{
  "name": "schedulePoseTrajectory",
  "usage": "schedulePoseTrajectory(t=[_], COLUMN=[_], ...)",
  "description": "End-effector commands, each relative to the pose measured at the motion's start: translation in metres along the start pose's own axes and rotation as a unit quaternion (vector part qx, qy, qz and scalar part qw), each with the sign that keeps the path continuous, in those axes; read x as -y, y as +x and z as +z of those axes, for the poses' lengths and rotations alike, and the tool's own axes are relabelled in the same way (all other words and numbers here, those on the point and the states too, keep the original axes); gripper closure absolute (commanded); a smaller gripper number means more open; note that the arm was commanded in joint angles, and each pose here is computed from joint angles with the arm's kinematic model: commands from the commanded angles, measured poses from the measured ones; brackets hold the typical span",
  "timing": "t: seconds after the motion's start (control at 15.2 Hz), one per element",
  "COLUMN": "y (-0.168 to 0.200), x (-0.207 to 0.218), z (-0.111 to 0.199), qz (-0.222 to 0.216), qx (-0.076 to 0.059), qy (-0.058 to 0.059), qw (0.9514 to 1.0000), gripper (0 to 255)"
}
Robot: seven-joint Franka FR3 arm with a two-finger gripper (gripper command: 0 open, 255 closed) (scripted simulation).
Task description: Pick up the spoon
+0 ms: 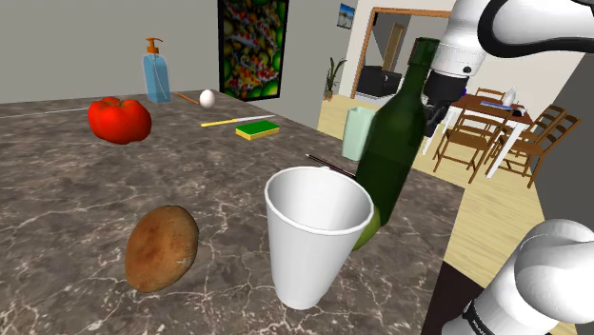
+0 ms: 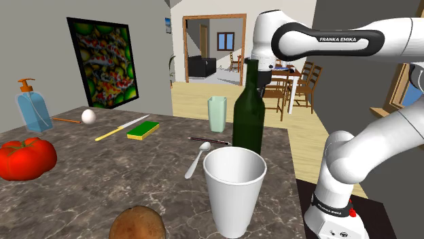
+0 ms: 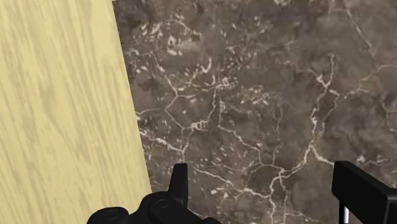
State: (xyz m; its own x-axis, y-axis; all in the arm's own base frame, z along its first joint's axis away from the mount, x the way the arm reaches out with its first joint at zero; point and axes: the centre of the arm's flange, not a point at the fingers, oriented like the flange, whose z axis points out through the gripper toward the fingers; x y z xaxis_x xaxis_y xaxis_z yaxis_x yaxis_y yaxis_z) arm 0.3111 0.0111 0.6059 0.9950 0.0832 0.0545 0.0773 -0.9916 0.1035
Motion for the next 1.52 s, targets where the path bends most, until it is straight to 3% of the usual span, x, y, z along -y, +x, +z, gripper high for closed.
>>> schedulePoseTrajectory(t=[0.0,0.53,1.12,1.45], y=[0.0,0.076,0.154,0.156], x=[0.0,0.073,0.161,0.167], z=[0.0,0.026,0.057,0.08], qz=[0.0,-0.019,-0.041,-0.042], qx=[0.0,0.048,0.101,0.104], qy=[0.0,0.031,0.066,0.068], qw=[1.0,0.9982,0.9918,0.9914], gripper=[0,0,0,0])
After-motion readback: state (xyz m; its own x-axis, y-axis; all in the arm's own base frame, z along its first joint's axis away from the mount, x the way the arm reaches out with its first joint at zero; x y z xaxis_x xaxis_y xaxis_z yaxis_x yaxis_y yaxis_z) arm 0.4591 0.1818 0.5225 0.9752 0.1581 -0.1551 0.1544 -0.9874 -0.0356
